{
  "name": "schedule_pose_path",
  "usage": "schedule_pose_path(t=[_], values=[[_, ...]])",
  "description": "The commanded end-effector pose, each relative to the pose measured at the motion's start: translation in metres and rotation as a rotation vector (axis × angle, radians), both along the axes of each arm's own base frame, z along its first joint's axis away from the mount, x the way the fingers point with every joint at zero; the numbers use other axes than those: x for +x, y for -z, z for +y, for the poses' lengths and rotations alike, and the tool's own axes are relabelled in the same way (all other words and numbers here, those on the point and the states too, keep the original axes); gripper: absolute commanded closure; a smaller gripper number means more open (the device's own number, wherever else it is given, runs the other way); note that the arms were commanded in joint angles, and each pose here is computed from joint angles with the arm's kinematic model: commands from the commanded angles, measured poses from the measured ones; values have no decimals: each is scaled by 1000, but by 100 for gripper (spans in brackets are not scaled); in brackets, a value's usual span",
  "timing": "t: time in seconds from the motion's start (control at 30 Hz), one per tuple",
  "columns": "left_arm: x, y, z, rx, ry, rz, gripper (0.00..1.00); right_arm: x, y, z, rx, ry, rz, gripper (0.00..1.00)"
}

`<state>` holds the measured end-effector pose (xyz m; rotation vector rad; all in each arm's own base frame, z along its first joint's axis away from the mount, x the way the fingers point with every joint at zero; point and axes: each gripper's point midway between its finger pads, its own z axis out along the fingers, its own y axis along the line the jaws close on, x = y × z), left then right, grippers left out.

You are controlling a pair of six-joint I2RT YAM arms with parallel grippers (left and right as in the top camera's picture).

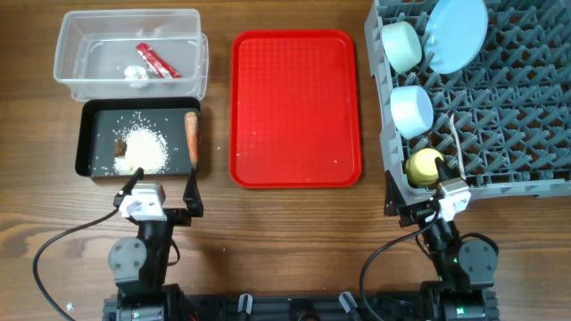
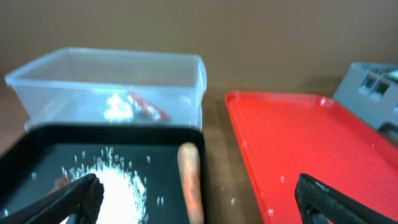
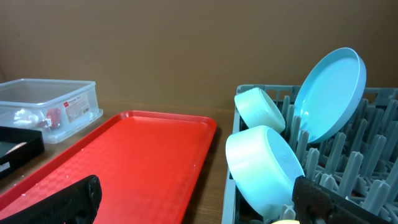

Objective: Sort waste into correct bins and load items into the dishwasher rack

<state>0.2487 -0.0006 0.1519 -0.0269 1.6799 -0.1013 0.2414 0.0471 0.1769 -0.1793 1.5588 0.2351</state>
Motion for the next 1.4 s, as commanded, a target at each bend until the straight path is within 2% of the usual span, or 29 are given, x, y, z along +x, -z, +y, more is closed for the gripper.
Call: schedule_pose_path(t=[0.0,1.37], values=[[-3,-4,-4,-7,14,-30,0,0,-3,0,-9,3,-17,0],[-3,-9,-12,-5,49,-50,0,0,-3,0,-9,3,-17,0]])
